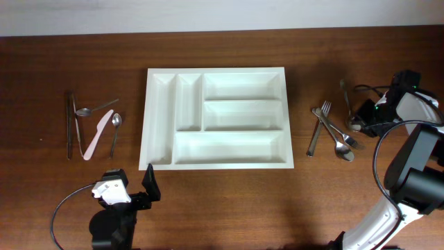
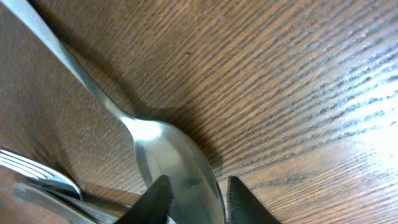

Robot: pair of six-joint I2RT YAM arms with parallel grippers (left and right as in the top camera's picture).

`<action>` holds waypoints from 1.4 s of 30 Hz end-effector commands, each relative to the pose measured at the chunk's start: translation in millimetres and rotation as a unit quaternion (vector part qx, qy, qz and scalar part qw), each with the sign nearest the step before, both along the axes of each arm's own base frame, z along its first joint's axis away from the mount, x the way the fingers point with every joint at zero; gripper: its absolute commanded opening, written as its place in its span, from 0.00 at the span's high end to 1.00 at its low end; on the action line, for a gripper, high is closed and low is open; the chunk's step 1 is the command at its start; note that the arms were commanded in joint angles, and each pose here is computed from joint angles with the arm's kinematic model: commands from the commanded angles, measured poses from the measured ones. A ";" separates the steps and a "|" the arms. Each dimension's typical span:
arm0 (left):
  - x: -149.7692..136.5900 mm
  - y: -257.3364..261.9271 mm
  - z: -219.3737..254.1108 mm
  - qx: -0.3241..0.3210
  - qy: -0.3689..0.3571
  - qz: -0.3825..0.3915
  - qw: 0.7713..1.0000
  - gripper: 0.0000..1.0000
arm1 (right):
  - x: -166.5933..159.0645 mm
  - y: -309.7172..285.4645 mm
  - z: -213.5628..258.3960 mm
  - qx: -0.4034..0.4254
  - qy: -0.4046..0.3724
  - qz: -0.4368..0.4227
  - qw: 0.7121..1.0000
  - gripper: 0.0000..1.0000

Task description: Pack container

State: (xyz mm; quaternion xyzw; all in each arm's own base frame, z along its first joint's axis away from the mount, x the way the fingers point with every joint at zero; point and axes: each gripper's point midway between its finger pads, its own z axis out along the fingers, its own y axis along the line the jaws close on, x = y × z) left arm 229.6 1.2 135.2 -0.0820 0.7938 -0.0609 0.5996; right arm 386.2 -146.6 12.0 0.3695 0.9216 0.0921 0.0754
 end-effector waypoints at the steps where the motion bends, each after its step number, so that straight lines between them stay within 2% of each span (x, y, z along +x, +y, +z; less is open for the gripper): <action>1: -0.1 0.8 -0.6 0.008 -0.001 -0.001 1.000 0.01 | -1.9 1.9 -6.2 0.007 0.004 0.001 1.000 0.81; 5: -0.1 0.8 -0.5 0.008 -0.001 -0.001 1.000 0.01 | -0.7 1.3 -6.0 0.006 0.002 0.001 1.000 0.96; 21: -0.1 0.8 -0.5 0.008 -0.001 0.000 1.000 0.01 | 8.3 0.8 1.8 -0.004 -0.015 0.016 1.000 0.96; 33: -0.1 0.8 -0.5 0.008 -0.001 -0.001 1.000 0.01 | 51.7 22.5 64.9 -0.031 -0.102 0.124 0.987 0.96; 42: -0.1 0.7 -0.5 0.008 -0.001 -0.001 1.000 0.01 | 52.1 23.8 64.7 -0.033 -0.100 0.126 0.986 0.96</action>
